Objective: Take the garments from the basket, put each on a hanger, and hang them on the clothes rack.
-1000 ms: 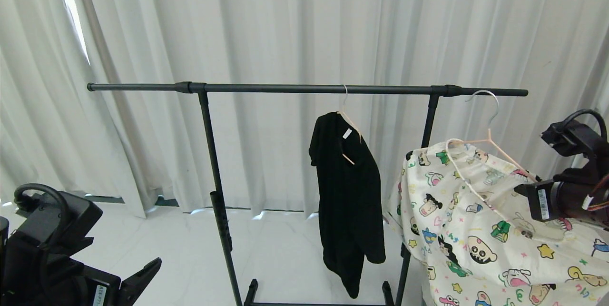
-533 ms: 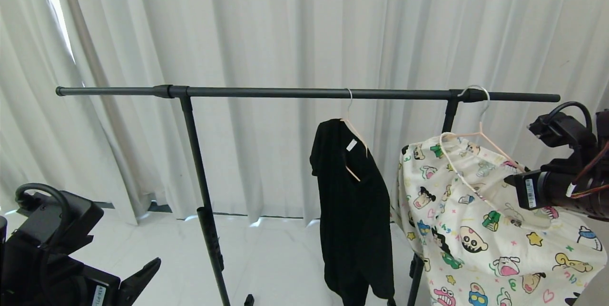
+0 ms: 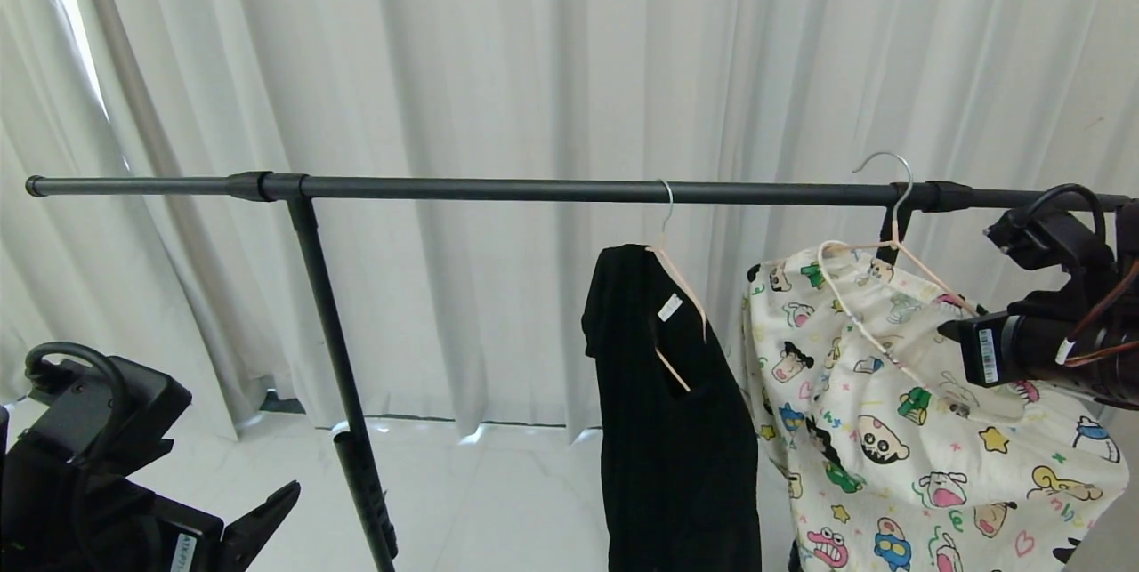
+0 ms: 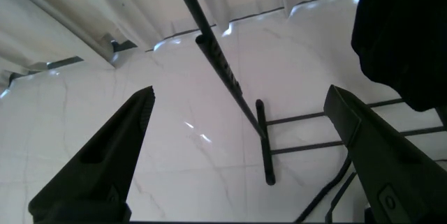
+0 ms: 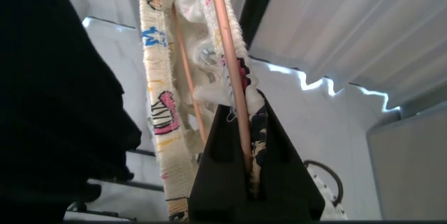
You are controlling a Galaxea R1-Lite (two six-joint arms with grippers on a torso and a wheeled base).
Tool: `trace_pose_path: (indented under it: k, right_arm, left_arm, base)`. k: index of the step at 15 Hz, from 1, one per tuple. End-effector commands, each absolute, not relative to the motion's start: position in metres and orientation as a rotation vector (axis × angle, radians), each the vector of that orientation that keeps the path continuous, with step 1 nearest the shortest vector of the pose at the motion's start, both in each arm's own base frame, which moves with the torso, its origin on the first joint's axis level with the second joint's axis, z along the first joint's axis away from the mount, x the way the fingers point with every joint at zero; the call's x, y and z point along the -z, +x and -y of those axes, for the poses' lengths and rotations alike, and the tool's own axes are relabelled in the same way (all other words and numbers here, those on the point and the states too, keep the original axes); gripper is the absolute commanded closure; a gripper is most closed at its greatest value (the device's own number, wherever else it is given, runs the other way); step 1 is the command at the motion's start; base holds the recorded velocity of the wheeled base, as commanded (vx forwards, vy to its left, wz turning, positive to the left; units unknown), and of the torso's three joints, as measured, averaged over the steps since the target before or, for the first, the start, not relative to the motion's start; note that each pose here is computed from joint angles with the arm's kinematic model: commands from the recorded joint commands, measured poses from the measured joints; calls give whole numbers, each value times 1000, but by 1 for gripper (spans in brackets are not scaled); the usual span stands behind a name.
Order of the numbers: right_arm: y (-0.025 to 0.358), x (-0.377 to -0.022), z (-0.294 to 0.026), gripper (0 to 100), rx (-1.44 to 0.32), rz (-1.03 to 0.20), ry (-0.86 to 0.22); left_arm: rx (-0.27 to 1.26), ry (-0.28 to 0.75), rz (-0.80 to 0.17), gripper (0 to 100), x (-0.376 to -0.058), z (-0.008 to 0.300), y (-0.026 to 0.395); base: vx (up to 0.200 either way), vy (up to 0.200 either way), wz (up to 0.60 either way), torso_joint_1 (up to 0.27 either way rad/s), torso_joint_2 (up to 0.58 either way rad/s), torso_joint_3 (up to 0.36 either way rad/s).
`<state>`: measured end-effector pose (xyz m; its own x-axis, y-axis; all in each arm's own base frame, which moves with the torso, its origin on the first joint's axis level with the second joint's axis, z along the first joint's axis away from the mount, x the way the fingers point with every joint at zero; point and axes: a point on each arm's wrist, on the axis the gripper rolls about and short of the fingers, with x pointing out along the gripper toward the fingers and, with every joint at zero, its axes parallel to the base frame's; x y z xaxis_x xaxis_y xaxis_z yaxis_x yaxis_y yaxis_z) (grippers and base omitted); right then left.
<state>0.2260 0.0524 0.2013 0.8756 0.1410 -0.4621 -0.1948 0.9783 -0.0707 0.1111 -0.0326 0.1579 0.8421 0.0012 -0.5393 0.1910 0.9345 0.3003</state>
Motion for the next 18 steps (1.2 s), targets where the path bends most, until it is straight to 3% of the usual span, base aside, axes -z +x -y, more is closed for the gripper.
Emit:
trace_pose_path:
  k: [1,11,17,18]
  right_arm:
    - [226,-201,-54,100,-181,-474,-119]
    - [243,-178,-61,100,-188,-566,-139]
    - [243,-178,-63,100,-184,-555,-141]
    - [242,-179,-64,0,-187,-553,-140]
  left_arm:
    - [102,355,-565,0,-158,33,111]
    - [101,352,-556,0,-158,32,109]
    - [104,352,-557,0,-152,29,101]
    - [104,353,-555,0,-153,29,101]
  base:
    - [200,0,0,2,7,2]
    - [0,0,0,0,0,0]
    - [0,0,0,0,0,0]
    - [0,0,0,0,0,0]
